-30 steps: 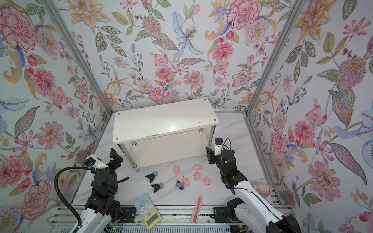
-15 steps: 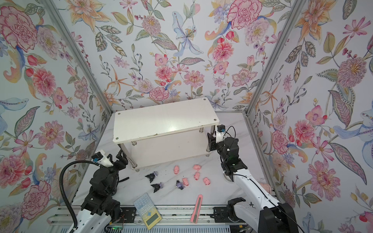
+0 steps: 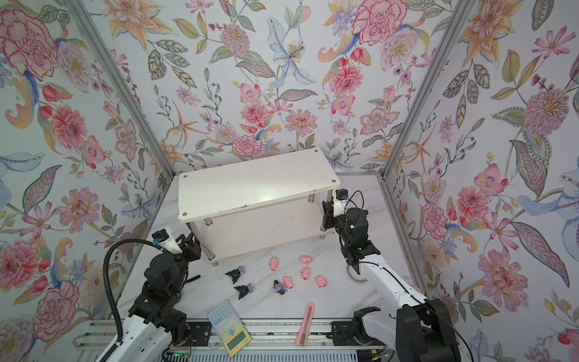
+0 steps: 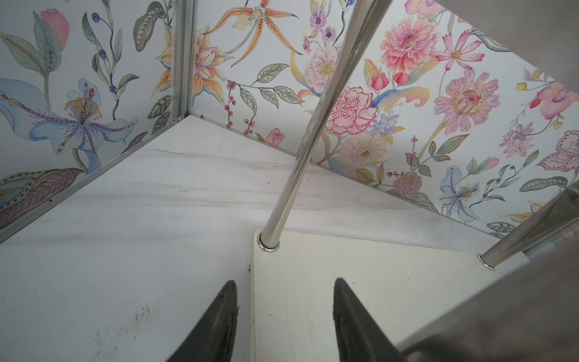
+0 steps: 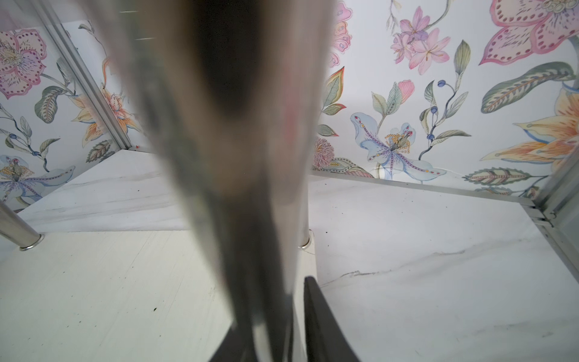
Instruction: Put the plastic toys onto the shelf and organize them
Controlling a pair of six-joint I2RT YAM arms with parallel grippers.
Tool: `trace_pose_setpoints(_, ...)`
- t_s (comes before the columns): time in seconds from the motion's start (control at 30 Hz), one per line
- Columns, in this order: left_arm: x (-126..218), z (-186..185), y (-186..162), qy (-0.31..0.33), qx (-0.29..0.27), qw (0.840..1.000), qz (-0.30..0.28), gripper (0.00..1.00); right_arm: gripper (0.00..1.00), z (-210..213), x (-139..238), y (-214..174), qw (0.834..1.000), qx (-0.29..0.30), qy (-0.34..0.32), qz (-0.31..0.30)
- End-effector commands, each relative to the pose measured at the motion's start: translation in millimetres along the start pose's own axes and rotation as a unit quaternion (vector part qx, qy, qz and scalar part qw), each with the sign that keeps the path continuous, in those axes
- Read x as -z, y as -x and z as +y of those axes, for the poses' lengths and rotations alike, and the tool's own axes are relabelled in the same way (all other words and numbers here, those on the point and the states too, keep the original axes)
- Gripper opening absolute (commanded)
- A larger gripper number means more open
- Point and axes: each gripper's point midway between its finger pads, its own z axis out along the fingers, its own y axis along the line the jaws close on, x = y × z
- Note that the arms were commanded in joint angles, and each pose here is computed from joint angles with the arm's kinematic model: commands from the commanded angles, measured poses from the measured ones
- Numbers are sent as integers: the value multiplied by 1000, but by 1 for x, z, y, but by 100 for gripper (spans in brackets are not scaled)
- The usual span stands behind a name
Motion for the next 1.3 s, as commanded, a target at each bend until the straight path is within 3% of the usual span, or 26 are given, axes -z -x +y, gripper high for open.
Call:
trace_pose_setpoints(0.0,-7,-23,21,-38,-3,999,-25,50,22,-3,-3,19,1000,-5,-4,-27)
trace_pose_setpoints(0.47,-76,-63,29,-62,4,997,-39,44,17,-48,9,15,996,-28,-79,-31)
trace_pose_setpoints(0.73,-118,-103,42,-108,9,993,-41,43,14,-73,15,9,989,-68,-124,-29)
trace_pose_setpoints(0.8,-118,-104,44,-109,11,993,-47,45,13,-79,17,7,986,-82,-142,-27)
trace_pose_setpoints(1.07,-83,-86,40,-99,-24,994,-31,66,13,-81,23,5,981,-117,-154,-35)
trace_pose_setpoints(1.27,-48,-80,32,-120,-32,992,-19,70,13,-76,17,4,981,-117,-150,-25)
